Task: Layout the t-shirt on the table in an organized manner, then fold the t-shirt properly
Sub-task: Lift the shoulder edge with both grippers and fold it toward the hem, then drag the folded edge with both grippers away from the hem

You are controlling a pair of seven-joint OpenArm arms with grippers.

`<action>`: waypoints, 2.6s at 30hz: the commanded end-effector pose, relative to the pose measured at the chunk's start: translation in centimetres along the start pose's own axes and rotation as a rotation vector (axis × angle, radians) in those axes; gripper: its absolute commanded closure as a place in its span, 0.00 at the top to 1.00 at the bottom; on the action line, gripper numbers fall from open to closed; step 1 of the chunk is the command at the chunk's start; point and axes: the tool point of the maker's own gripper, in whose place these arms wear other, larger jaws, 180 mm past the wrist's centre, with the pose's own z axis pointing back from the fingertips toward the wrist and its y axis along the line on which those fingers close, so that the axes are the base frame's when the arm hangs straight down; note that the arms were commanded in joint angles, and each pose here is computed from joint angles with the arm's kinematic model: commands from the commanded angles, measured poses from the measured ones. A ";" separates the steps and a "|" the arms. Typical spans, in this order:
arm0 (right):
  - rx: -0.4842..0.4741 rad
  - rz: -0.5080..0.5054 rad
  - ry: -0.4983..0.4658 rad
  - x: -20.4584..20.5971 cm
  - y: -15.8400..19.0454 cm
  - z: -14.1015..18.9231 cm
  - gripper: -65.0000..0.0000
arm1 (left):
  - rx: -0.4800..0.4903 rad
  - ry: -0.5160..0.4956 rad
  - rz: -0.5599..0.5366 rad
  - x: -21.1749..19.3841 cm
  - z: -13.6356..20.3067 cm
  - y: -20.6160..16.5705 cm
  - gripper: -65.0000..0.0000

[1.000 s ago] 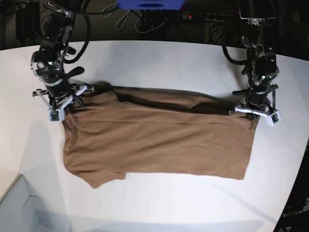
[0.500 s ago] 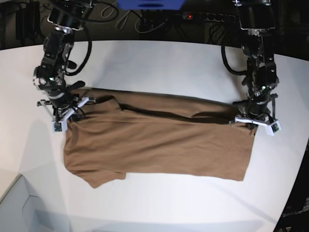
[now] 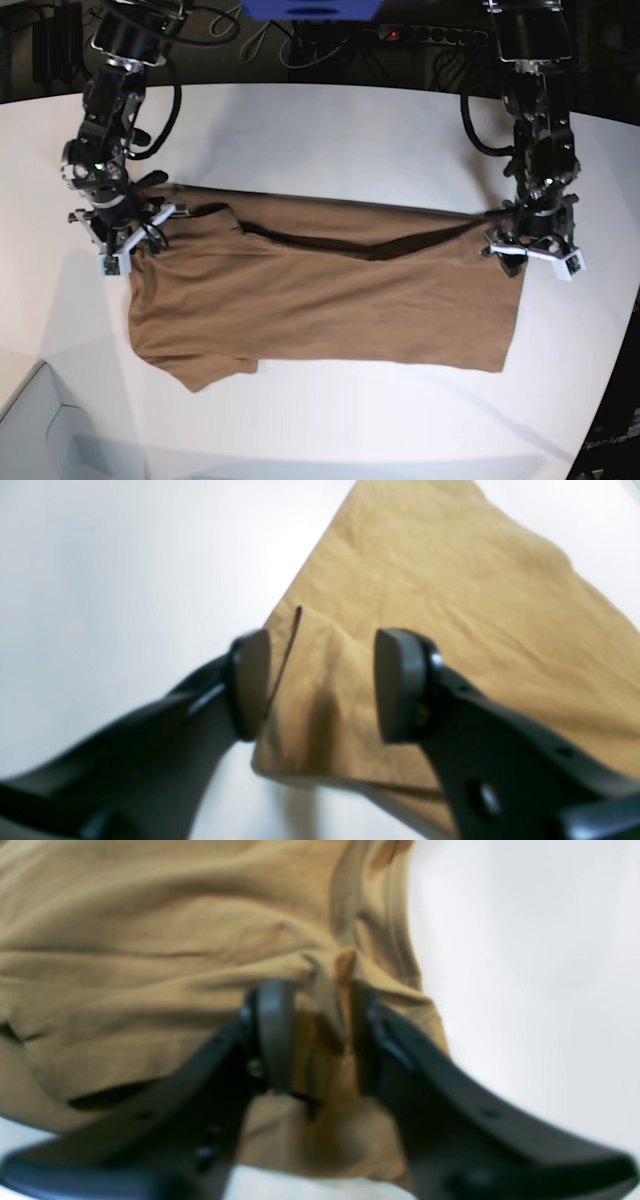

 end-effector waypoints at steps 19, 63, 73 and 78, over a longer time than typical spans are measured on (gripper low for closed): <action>-0.022 0.006 -0.113 2.9 0.1 2.1 0.56 | 0.074 0.114 0.043 -4.2 2.2 3.5 0.66; -0.019 0.005 -0.116 3.1 0.2 2.1 0.56 | -0.029 -0.027 0.080 3.8 -1.3 -2.2 0.05; -0.023 0.011 -0.113 2.8 0.1 2.3 0.57 | 0.010 -0.041 0.115 4.6 -1.6 -0.5 0.60; -0.036 0.025 -0.129 3.1 -0.1 3.2 0.57 | 0.086 -0.047 0.166 4.5 -1.3 3.1 0.58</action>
